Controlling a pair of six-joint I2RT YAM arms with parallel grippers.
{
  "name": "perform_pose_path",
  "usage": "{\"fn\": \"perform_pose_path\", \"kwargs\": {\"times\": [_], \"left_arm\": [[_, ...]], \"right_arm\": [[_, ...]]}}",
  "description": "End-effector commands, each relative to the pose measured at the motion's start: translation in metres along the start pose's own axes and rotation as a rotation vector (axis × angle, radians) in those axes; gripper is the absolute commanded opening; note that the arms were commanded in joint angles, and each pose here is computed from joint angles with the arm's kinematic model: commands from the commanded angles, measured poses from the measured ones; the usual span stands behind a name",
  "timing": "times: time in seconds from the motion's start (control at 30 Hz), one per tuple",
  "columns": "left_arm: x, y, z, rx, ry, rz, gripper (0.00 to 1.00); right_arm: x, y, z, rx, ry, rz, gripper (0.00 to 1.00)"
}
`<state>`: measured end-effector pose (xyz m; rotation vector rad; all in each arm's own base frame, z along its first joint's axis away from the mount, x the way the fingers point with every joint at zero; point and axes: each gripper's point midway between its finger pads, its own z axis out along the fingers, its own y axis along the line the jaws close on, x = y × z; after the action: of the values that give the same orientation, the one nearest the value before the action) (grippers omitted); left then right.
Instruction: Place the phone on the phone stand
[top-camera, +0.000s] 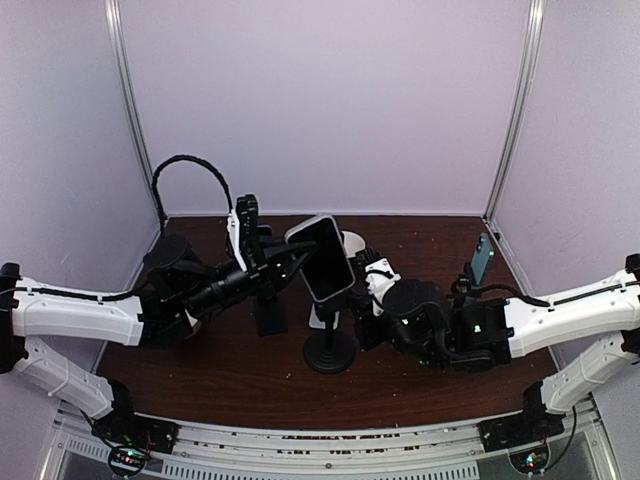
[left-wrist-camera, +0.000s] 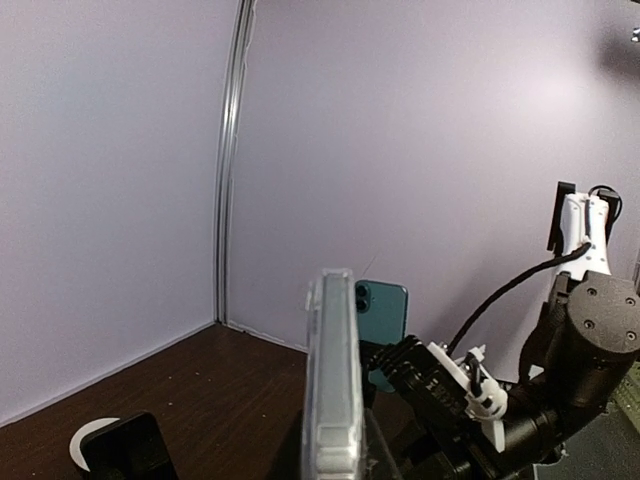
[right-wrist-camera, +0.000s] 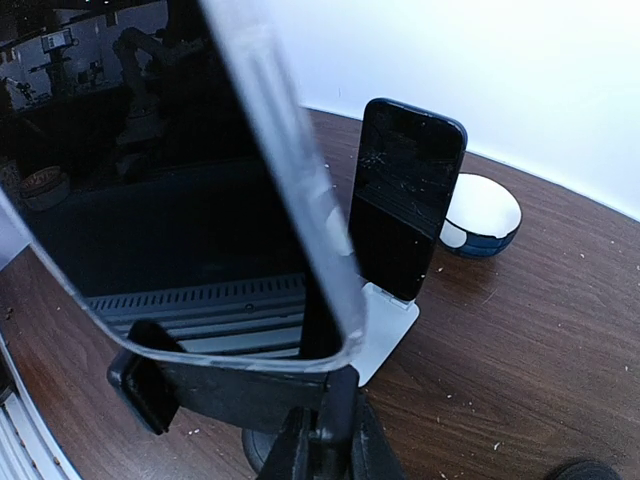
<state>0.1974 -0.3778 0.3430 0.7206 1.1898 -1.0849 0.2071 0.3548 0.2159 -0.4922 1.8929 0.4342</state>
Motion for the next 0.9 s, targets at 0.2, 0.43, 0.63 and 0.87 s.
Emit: {"fn": "perform_pose_path", "kwargs": {"times": [0.2, 0.43, 0.63, 0.87], "left_arm": [[0.001, -0.024, 0.000, 0.056, 0.058, -0.049, 0.00], [0.000, -0.008, -0.004, -0.041, 0.182, 0.088, 0.00], [-0.006, -0.012, 0.005, -0.008, 0.182, 0.163, 0.00], [-0.001, -0.015, 0.011, 0.018, 0.212, 0.199, 0.00]], "right_arm": [[-0.009, 0.011, -0.003, -0.056, -0.011, 0.035, 0.07], [-0.019, 0.018, -0.013, -0.127, -0.037, 0.022, 0.28], [-0.022, 0.020, -0.023, -0.175, -0.045, 0.004, 0.31], [-0.015, 0.010, -0.022, -0.124, -0.026, -0.016, 0.45]]}}
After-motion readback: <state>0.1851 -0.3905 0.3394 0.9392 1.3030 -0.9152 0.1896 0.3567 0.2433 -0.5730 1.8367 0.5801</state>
